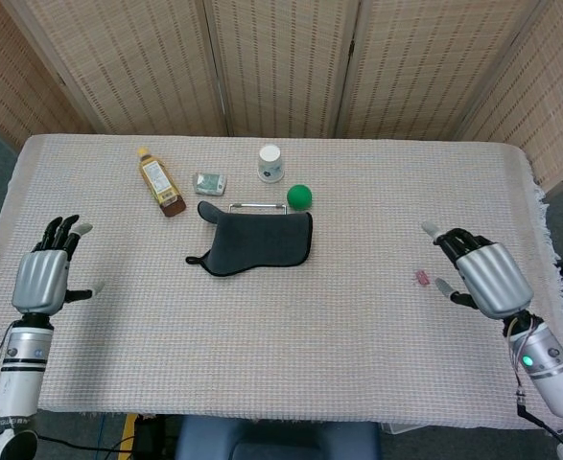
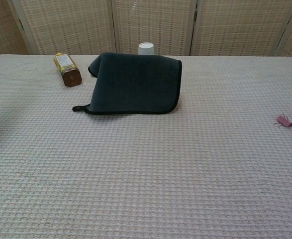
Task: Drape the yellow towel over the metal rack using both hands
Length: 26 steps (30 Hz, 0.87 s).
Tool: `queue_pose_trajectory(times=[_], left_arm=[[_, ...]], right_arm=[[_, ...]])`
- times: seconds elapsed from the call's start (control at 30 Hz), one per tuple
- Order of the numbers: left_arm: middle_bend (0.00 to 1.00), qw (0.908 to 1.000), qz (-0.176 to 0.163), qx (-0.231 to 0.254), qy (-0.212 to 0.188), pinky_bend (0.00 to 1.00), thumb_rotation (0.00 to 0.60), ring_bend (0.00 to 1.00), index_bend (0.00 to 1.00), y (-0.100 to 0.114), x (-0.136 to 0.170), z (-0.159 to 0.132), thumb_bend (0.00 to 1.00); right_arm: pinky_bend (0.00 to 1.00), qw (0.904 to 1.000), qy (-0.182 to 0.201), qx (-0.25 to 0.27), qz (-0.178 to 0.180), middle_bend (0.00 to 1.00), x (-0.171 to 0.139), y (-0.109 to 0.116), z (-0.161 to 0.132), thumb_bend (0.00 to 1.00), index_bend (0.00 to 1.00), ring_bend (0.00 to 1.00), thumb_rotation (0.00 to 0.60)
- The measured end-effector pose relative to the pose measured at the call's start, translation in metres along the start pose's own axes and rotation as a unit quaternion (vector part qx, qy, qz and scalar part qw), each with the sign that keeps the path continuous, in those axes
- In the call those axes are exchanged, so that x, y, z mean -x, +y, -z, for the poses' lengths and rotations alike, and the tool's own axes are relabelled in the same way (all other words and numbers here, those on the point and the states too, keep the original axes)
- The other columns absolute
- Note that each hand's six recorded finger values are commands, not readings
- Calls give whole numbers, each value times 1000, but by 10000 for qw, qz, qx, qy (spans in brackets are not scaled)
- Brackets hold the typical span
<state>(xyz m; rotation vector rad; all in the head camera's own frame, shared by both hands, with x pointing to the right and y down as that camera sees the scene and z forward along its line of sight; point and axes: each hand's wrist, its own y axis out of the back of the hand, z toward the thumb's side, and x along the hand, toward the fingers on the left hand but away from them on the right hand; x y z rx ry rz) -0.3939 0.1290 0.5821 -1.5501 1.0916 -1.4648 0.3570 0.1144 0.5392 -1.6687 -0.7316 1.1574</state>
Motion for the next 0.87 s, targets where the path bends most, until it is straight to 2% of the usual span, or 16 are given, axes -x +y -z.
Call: queue_pose_trajectory(times=[0.27,0.47,0.63,0.87], left_arm=[[133,9980,-282,-380,430,348,600,72,244,-3,70,42,134],[134,9978,-171,-378,510,348,600,72,246,-11,105,53,134],[134,9986,-245,-205,419,347,600,72,246,-7,116,52,134],[134,9989,-307,-229,260,343,600,72,246,-4,111,46,134]], right_arm=[[432,9973,-665,184,-237,287,-65,-21,37,300,72,251,600],[428,9945,-951,364,-253,280,-95,-34,47,302,72,248,600],[423,9941,-1024,337,-106,276,-104,-38,52,303,72,246,600],[422,9932,-1109,346,118,276,-106,-43,54,303,72,245,600]])
